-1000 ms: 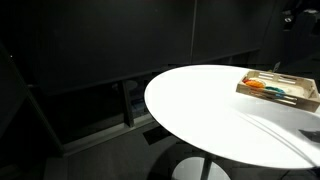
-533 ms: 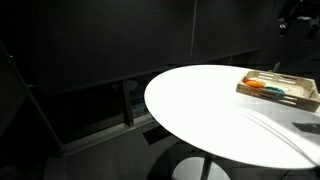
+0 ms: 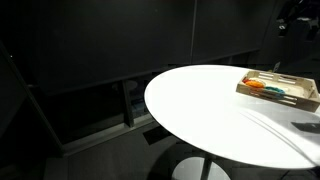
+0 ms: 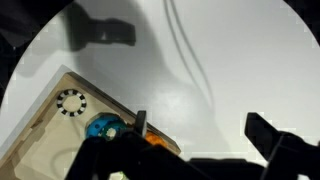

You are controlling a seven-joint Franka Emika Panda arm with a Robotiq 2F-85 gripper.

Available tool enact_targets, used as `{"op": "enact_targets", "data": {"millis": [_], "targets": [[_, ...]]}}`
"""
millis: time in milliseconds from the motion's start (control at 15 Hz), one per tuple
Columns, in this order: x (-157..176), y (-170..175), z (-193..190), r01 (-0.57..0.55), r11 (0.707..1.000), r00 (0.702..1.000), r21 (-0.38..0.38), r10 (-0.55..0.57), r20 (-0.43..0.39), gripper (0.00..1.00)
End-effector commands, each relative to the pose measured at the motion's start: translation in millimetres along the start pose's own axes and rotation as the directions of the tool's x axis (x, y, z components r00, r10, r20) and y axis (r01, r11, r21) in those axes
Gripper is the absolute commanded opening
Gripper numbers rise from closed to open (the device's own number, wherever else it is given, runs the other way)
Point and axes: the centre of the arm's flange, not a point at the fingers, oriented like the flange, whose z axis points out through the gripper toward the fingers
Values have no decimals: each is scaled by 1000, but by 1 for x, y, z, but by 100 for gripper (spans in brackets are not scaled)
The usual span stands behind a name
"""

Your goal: Remove a light green ring from the wooden tray and place it on the table

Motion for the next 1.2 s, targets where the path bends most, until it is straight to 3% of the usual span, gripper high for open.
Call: {"op": "enact_targets", "data": {"millis": [0, 533, 1133], "targets": [[18, 6, 3, -46, 999, 999, -2, 46, -14, 100], [88, 33, 43, -178, 984, 974, 24, 180, -138, 100], [146, 42, 93, -325, 946, 927, -14, 315, -204, 100]]}}
